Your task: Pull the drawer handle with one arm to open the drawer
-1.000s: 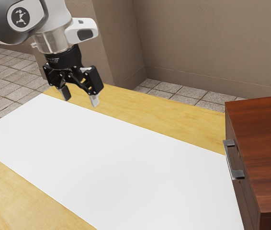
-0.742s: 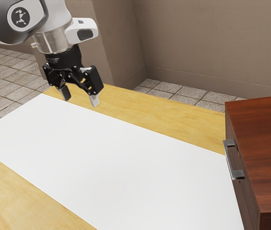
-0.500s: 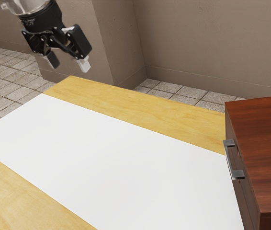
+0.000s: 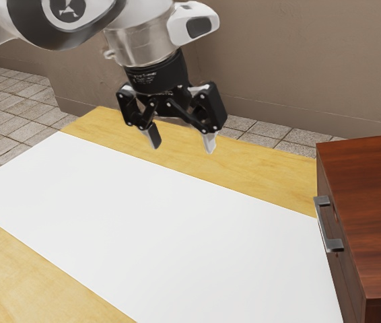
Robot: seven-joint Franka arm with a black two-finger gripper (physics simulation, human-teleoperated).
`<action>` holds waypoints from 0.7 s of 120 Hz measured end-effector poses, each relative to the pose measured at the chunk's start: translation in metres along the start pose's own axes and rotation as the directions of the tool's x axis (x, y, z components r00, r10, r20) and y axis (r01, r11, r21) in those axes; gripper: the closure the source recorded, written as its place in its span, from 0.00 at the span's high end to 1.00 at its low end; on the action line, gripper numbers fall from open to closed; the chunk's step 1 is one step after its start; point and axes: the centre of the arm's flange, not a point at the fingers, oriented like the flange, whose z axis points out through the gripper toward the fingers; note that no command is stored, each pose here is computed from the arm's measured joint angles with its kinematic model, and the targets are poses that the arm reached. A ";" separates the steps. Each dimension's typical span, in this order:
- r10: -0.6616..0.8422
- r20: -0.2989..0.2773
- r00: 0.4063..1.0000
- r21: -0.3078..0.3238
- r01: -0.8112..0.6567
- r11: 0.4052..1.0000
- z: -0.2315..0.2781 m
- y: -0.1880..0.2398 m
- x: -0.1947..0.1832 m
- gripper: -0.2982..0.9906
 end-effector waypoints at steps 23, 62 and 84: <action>-0.091 -0.001 0.996 -0.046 0.091 0.995 0.051 0.005 0.022 0.77; -0.164 0.005 0.986 -0.126 0.163 0.979 0.103 0.044 0.019 0.77; -0.159 0.032 0.987 -0.208 0.162 0.965 0.119 0.086 -0.003 0.77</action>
